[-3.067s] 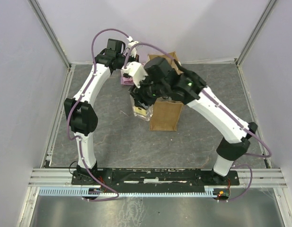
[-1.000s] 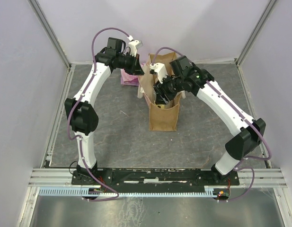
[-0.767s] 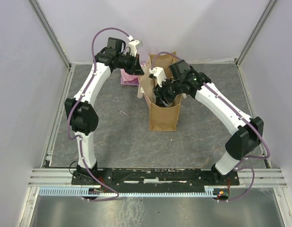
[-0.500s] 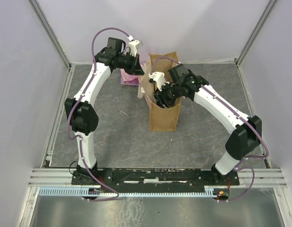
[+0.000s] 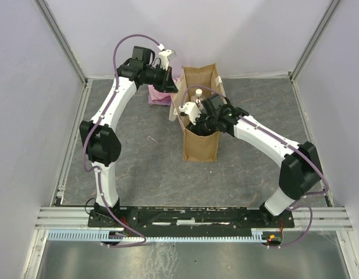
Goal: Place the personal care products into the canvas bag
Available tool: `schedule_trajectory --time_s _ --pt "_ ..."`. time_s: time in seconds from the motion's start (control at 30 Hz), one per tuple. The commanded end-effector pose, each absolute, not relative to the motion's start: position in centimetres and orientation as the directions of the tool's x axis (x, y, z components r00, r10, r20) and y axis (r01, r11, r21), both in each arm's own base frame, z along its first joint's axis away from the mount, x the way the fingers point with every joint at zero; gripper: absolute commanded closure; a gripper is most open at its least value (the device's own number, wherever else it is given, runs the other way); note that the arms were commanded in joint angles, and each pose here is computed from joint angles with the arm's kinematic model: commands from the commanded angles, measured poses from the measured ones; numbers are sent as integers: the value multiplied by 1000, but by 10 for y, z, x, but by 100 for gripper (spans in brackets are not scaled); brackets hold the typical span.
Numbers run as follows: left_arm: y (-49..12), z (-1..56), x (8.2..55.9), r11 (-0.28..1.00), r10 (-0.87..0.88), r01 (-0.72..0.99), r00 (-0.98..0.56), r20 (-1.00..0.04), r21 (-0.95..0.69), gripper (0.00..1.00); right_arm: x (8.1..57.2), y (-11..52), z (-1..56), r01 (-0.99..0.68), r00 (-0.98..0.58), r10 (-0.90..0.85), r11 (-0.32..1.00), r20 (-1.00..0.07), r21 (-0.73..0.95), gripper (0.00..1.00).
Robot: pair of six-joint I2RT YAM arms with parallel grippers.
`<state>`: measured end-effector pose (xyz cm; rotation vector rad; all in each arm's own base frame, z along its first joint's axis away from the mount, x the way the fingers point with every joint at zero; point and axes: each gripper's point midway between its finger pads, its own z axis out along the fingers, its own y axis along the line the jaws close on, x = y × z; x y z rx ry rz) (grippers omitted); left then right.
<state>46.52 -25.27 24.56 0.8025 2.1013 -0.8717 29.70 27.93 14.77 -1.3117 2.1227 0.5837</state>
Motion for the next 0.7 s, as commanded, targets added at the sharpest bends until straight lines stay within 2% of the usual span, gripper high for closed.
schedule_trajectory --time_s 0.0,0.3,0.37,0.43,0.47,0.67 --pt "-249 279 477 580 248 779 -445 -861 -236 97 268 289 150 -922 -330 -654 378 -680 85 100" --pt "-247 281 476 584 248 778 -444 -861 -232 97 259 282 128 -917 -345 -699 394 -627 65 100" --pt "-247 281 476 585 248 777 -443 -861 -232 97 259 280 134 -912 -353 -699 406 -622 60 87" --pt "-247 281 476 585 248 777 -444 -861 -233 97 260 279 147 -910 -348 -695 412 -629 48 67" --pt "-247 281 476 585 248 777 -444 -861 -232 97 262 278 154 -908 -345 -690 416 -637 41 60" --pt "-247 281 477 589 249 775 -442 -861 -228 97 266 281 208 -901 -315 -641 433 -700 9 34"
